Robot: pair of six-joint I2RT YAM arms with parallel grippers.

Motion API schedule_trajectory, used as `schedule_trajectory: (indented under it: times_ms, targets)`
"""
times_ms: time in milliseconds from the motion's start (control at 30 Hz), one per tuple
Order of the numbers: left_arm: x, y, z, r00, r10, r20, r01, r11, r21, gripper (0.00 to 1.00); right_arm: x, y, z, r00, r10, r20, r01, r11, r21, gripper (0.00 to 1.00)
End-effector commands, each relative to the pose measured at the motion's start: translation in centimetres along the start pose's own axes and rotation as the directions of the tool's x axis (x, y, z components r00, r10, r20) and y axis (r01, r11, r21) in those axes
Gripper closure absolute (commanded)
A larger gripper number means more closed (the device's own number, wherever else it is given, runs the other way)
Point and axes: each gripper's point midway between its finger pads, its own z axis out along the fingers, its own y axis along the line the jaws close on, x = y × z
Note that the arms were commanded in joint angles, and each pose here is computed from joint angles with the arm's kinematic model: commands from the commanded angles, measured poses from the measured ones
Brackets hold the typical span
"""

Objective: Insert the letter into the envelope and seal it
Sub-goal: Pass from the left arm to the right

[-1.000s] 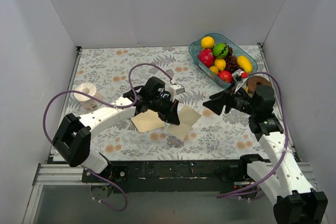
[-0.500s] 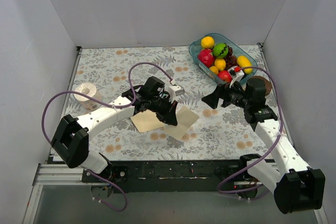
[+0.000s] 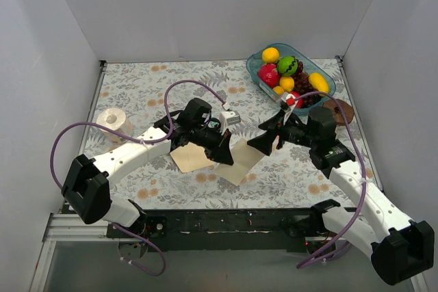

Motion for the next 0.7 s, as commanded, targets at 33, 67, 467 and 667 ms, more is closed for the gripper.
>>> schedule_trajectory:
  times_ms: [33, 67, 467, 667]
  targets:
    - [-1.6, -2.5, -1.1, 0.996, 0.073, 0.047, -0.077, 0.994, 0.082, 1.00, -1.3, 2.3, -0.1, 0.988, -0.131, 0.076, 0.139, 0.985, -0.105, 0.04]
    - [-1.6, -2.6, -1.1, 0.996, 0.077, 0.048, -0.081, 0.993, 0.086, 1.00, -1.3, 2.5, -0.1, 0.988, -0.136, 0.078, 0.145, 0.983, -0.111, 0.03]
    - [-1.8, -4.1, -1.3, 0.994, 0.103, 0.044, -0.109, 0.982, 0.152, 1.00, -0.1, 5.4, 0.4, 0.992, -0.123, -0.010, 0.113, 0.941, -0.320, 0.06]
    - [-2.2, -4.3, -0.9, 0.993, 0.114, 0.039, -0.118, 0.980, 0.163, 1.00, 0.7, 5.9, 0.9, 0.993, -0.113, -0.043, 0.090, 0.930, -0.356, 0.18]
